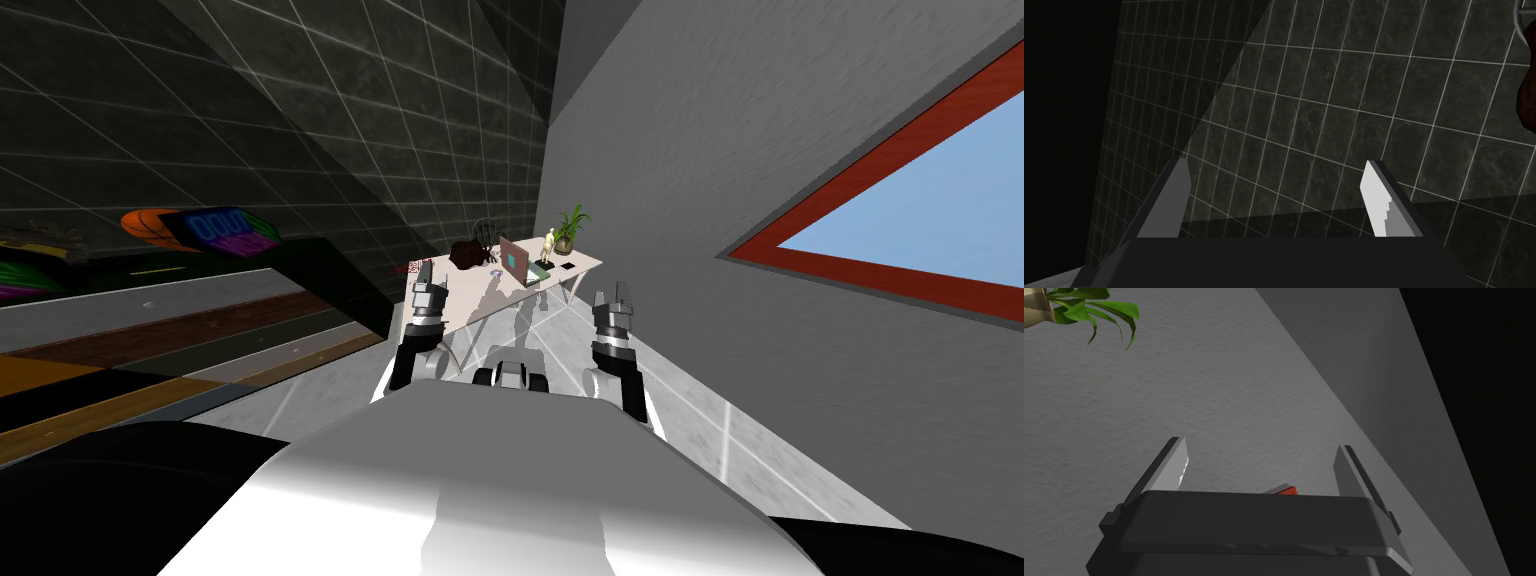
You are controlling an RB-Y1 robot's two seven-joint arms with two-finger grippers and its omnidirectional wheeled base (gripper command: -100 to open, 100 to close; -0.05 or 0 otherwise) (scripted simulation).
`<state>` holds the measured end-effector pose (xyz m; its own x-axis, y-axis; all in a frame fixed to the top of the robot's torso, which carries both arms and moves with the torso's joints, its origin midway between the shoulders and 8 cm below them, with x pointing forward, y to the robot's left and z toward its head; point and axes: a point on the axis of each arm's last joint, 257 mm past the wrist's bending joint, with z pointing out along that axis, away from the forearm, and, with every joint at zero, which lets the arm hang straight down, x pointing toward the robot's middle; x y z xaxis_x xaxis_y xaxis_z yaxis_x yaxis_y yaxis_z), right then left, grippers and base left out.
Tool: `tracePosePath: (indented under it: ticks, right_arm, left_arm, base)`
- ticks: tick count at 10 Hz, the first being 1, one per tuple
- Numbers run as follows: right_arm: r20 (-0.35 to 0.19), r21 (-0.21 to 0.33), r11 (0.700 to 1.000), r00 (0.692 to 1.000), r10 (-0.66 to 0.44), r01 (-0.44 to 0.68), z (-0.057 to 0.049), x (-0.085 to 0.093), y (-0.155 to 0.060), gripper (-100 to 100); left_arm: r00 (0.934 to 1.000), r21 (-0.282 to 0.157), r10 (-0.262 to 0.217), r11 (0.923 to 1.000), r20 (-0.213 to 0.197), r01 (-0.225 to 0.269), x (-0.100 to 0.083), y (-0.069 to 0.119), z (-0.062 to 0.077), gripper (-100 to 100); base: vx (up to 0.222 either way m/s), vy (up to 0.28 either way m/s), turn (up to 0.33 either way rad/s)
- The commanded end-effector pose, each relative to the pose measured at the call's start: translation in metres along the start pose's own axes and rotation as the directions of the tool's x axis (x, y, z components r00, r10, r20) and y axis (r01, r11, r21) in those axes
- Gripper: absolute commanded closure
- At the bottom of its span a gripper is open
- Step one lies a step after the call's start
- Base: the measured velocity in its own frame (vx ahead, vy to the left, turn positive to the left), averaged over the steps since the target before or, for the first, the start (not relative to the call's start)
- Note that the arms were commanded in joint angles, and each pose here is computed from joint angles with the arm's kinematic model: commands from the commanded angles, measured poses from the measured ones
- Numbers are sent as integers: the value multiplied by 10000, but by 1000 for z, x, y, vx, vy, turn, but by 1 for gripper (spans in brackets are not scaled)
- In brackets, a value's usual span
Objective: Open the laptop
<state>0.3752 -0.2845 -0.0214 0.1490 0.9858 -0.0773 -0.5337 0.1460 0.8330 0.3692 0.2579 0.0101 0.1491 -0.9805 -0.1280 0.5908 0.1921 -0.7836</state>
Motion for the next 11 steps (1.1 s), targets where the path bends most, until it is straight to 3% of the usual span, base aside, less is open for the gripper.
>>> tracePosePath:
  ticks: [1, 8, 11]
  right_arm:
    - [-443, -84, 9926, 9916, -1213, 1211, 4, 5, -7, -100]
    - [-918, -440, 9338, 9294, -3576, 3550, 12, 11, -22, -100]
    - [-1069, -703, 8787, 8723, -4772, 4721, 18, 13, -31, -100]
  left_arm:
    - [10000, -1, 0, 10000, 0, 0, 0, 0, 0, 0]
    - [10000, -1, 0, 10000, 0, 0, 0, 0, 0, 0]
    - [10000, -1, 0, 10000, 0, 0, 0, 0, 0, 0]
  base:
    - [14, -2, 39]
    - [13, -3, 32]
    - [12, -1, 35]
